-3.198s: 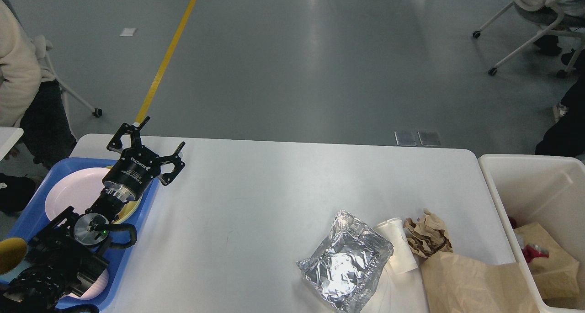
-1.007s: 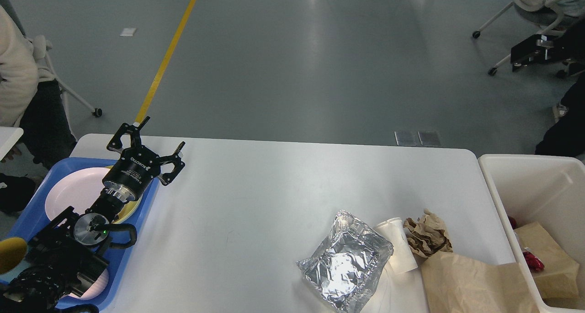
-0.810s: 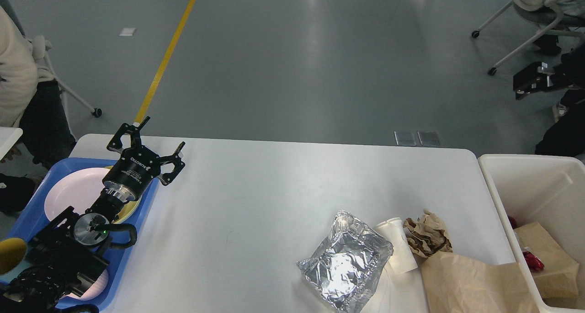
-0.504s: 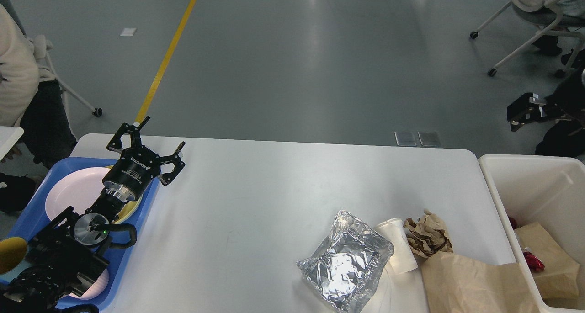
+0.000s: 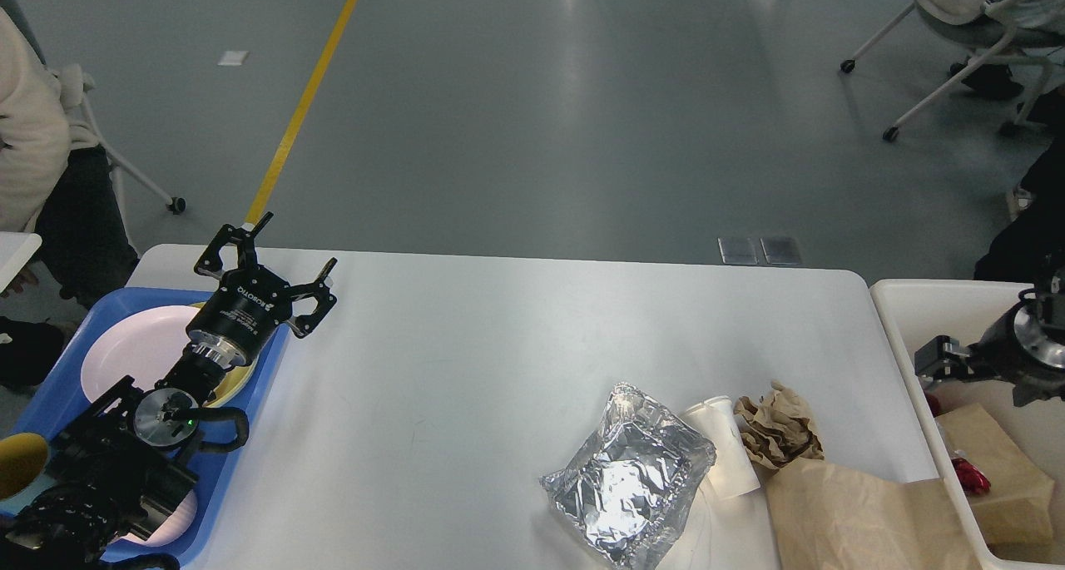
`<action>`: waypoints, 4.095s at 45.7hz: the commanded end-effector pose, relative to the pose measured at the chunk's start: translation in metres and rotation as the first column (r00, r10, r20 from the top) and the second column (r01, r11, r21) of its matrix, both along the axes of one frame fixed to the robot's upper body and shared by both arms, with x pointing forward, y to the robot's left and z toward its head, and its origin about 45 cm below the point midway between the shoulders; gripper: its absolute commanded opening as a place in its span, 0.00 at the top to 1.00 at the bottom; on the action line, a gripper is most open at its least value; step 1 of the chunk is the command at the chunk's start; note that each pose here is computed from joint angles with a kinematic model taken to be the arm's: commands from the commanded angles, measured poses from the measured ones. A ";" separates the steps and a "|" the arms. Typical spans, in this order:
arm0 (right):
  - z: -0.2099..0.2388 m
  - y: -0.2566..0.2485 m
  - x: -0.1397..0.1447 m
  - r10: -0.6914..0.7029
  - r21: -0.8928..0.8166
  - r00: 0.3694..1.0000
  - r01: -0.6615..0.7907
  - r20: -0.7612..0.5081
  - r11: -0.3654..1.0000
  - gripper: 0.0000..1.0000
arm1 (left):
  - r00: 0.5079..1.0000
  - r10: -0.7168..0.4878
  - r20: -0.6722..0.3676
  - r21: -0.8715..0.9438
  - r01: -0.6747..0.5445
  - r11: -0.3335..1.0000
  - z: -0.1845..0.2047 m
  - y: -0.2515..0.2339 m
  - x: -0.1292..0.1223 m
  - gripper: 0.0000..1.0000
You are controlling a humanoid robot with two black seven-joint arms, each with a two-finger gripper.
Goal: Tidy desktop
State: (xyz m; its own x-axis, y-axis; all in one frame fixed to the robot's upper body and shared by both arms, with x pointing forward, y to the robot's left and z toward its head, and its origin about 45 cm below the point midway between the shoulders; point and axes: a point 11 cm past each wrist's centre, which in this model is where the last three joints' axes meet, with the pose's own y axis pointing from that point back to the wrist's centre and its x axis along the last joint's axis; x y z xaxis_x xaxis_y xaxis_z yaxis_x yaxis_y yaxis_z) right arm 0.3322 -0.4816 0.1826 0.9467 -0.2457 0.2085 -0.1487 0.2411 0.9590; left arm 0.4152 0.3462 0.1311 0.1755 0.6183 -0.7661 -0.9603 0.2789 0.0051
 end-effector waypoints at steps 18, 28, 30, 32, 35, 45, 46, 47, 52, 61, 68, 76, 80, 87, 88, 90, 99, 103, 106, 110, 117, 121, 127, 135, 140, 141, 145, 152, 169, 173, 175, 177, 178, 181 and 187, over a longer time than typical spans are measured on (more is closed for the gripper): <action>-0.024 -0.054 -0.064 -0.143 -0.023 0.989 0.142 -0.041 0.990 0.04 | 1.000 0.000 0.000 -0.001 0.000 1.000 0.000 -0.001 0.000 0.03; -0.027 -0.053 -0.076 -0.162 -0.011 0.985 0.162 -0.066 0.987 0.04 | 1.000 0.001 0.000 0.000 -0.001 1.000 0.000 0.000 0.000 0.03; -0.028 -0.052 -0.076 -0.161 -0.010 0.985 0.161 -0.068 0.987 0.04 | 1.000 0.001 0.000 0.000 -0.001 1.000 0.000 0.000 0.000 0.03; -0.029 -0.051 -0.076 -0.158 -0.009 0.985 0.158 -0.070 0.987 0.04 | 1.000 0.001 0.000 0.000 -0.001 1.000 0.000 0.000 0.000 0.03; -0.031 -0.047 -0.075 -0.151 -0.007 0.986 0.151 -0.075 0.989 0.05 | 1.000 0.001 0.000 0.000 -0.001 1.000 0.000 0.000 0.000 0.03; -0.033 -0.045 -0.075 -0.145 -0.005 0.986 0.145 -0.084 0.989 0.04 | 1.000 0.001 0.000 0.000 -0.001 1.000 0.000 0.000 0.000 0.03; -0.033 -0.044 -0.075 -0.145 -0.004 0.986 0.146 -0.084 0.989 0.04 | 1.000 0.001 0.000 0.000 -0.001 1.000 0.000 0.000 0.000 0.03; -0.033 -0.045 -0.075 -0.145 -0.005 0.986 0.145 -0.085 0.989 0.04 | 1.000 0.000 0.000 -0.001 0.000 1.000 0.000 -0.001 0.000 0.03; -0.029 -0.045 -0.072 -0.149 -0.002 0.986 0.150 -0.073 0.989 0.04 | 1.000 0.001 0.000 0.000 -0.001 1.000 0.000 0.000 0.000 0.03; -0.001 -0.045 -0.059 -0.173 0.016 0.983 0.175 -0.068 0.985 0.04 | 1.000 0.000 0.000 -0.001 0.000 1.000 0.000 -0.001 0.000 0.03; 0.026 -0.032 -0.048 -0.195 0.060 0.975 0.202 -0.108 0.978 0.04 | 1.000 0.000 0.000 -0.001 0.000 1.000 0.000 -0.001 0.000 0.03; 0.023 -0.023 -0.048 -0.196 0.086 0.972 0.208 -0.134 0.974 0.04 | 1.000 0.001 0.000 0.000 -0.001 1.000 0.000 0.000 0.000 0.03; 0.020 -0.018 -0.046 -0.194 0.101 0.972 0.208 -0.136 0.973 0.04 | 1.000 0.001 0.000 0.000 -0.001 1.000 0.000 0.000 0.000 0.03; 0.004 -0.002 -0.045 -0.189 0.140 0.970 0.210 -0.151 0.968 0.04 | 1.000 0.001 0.000 0.000 -0.001 1.000 0.000 0.000 0.000 0.03; 0.002 -0.001 -0.046 -0.188 0.143 0.970 0.211 -0.157 0.967 0.04 | 1.000 -0.001 -0.001 -0.001 0.001 1.000 0.000 -0.001 0.000 0.03; -0.004 -0.001 -0.050 -0.189 0.144 0.968 0.213 -0.168 0.966 0.04 | 1.000 0.001 0.000 0.000 -0.001 1.000 0.000 0.000 0.000 0.03; -0.028 0.006 -0.063 -0.201 0.184 0.960 0.237 -0.196 0.954 0.04 | 1.000 0.001 0.000 0.000 -0.001 1.000 0.000 0.000 0.000 0.03; -0.043 0.013 -0.071 -0.216 0.217 0.953 0.262 -0.214 0.940 0.05 | 1.000 0.001 0.000 0.000 -0.001 1.000 0.000 0.000 0.000 0.03; -0.050 0.015 -0.077 -0.225 0.229 0.948 0.277 -0.226 0.933 0.05 | 1.000 0.001 0.000 0.000 -0.001 1.000 0.000 0.000 0.000 0.03; -0.050 0.014 -0.076 -0.237 0.231 0.947 0.286 -0.219 0.930 0.06 | 1.000 0.001 0.000 0.000 -0.001 1.000 0.000 0.000 0.000 0.03; -0.050 0.017 -0.069 -0.283 0.262 0.940 0.326 -0.189 0.909 0.11 | 1.000 0.000 0.002 -0.001 0.000 1.000 0.000 0.000 0.000 0.03; -0.051 0.018 -0.068 -0.309 0.277 0.934 0.350 -0.181 0.895 0.24 | 1.000 0.001 0.000 0.000 -0.001 1.000 0.000 0.000 0.000 0.03; -0.051 0.017 -0.068 -0.312 0.277 0.933 0.353 -0.181 0.894 0.48 | 1.000 0.001 0.000 0.000 -0.001 1.000 0.000 0.000 0.000 0.03; -0.052 0.017 -0.070 -0.314 0.275 0.931 0.356 -0.186 0.893 0.75 | 1.000 0.001 0.000 0.000 -0.001 1.000 0.000 0.000 0.000 0.03; -0.050 0.012 -0.072 -0.324 0.272 0.928 0.365 -0.184 0.890 0.92 | 1.000 0.001 0.000 0.000 -0.001 1.000 0.000 0.000 0.000 0.03; -0.050 0.011 -0.072 -0.327 0.272 0.927 0.367 -0.183 0.890 0.95 | 1.000 0.001 0.000 0.000 -0.001 1.000 0.000 0.000 0.000 0.03; -0.049 0.008 -0.074 -0.336 0.270 0.924 0.375 -0.182 0.887 1.00 | 1.000 0.001 0.000 0.000 -0.001 1.000 0.000 0.000 0.000 0.03; -0.046 0.002 -0.078 -0.349 0.265 0.918 0.389 -0.186 0.882 1.00 | 1.000 0.001 0.000 0.000 -0.001 1.000 0.000 0.000 0.000 0.03; -0.026 0.007 -0.089 -0.342 0.278 0.869 0.448 -0.357 0.850 1.00 | 1.000 -0.001 0.000 0.000 0.001 1.000 0.000 0.000 0.000 0.03; -0.019 0.009 -0.089 -0.340 0.281 0.857 0.461 -0.388 0.842 1.00 | 1.000 0.001 0.000 0.000 -0.001 1.000 0.000 0.000 0.000 0.03; -0.014 0.008 -0.087 -0.339 0.280 0.856 0.461 -0.391 0.842 1.00 | 1.000 0.000 0.000 -0.001 0.000 1.000 0.000 -0.001 0.000 0.03; -0.010 0.008 -0.084 -0.338 0.281 0.856 0.460 -0.390 0.842 1.00 | 1.000 0.001 0.000 0.000 -0.001 1.000 0.000 0.000 0.000 0.03; -0.007 0.007 -0.083 -0.339 0.280 0.857 0.460 -0.387 0.843 1.00 | 1.000 0.001 0.000 0.000 -0.001 1.000 0.000 0.000 0.000 0.03; 0.001 0.006 -0.079 -0.339 0.280 0.860 0.457 -0.382 0.844 1.00 | 1.000 0.000 0.000 -0.001 0.000 1.000 0.000 -0.001 0.000 0.03; 0.023 -0.001 -0.066 -0.348 0.277 0.874 0.447 -0.339 0.851 1.00 | 1.000 -0.001 0.000 0.000 0.001 1.000 0.000 0.000 0.000 0.03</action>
State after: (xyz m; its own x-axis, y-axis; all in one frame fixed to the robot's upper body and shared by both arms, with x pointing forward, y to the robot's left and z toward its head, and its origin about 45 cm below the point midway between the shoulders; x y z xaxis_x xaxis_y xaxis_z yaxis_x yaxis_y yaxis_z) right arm 0.2559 -0.4770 0.1871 0.7503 -0.6170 -0.2374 0.1920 -0.1402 0.9713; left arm 0.4152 0.3460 0.1310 0.1756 0.6179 -0.7664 -0.9603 0.2789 0.0048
